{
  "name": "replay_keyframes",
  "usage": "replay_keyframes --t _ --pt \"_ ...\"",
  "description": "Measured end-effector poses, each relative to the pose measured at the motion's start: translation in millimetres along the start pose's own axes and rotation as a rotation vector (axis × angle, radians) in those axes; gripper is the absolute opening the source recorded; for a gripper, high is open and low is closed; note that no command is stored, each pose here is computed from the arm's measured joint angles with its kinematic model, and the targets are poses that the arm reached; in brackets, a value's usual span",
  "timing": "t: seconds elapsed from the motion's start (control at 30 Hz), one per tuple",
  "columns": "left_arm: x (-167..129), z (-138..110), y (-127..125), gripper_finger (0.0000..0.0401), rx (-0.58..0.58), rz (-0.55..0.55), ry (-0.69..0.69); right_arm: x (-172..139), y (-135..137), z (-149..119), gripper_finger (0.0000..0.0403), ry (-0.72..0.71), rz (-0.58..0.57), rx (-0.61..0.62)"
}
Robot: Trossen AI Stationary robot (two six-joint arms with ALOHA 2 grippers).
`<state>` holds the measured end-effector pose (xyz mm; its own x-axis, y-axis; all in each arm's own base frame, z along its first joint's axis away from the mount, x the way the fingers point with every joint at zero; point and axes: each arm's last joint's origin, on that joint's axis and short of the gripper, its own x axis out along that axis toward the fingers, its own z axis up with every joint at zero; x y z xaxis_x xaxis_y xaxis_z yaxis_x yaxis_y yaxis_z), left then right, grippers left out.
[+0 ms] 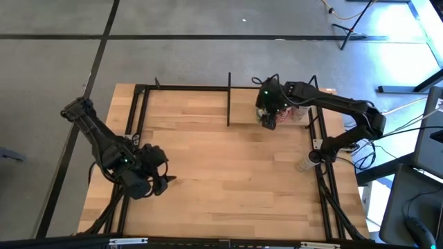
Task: Place canned beverage on shelf
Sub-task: Put the top green soda can on the shelf aligned with the other green soda can
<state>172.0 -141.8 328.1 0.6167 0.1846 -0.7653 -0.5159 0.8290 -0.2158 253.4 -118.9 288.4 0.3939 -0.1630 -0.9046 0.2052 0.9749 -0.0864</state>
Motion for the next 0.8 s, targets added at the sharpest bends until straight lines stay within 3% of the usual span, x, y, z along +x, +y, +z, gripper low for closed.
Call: replay_keyframes --t 0.5,0.7,0.8 --pt "11.4 18.9 3.0 0.035 -0.105 0.015 -0.037 18.4 -20.6 -19.5 0.0266 0.027 -0.012 0.0" --pt "11.6 19.3 2.7 0.035 -0.109 0.011 -0.036 16.8 -22.6 -17.9 0.0373 0.048 -0.068 -0.001" --pt "11.6 19.3 2.7 0.035 -0.109 0.011 -0.036 8.3 -25.5 -12.3 0.0385 0.04 -0.115 0.005"
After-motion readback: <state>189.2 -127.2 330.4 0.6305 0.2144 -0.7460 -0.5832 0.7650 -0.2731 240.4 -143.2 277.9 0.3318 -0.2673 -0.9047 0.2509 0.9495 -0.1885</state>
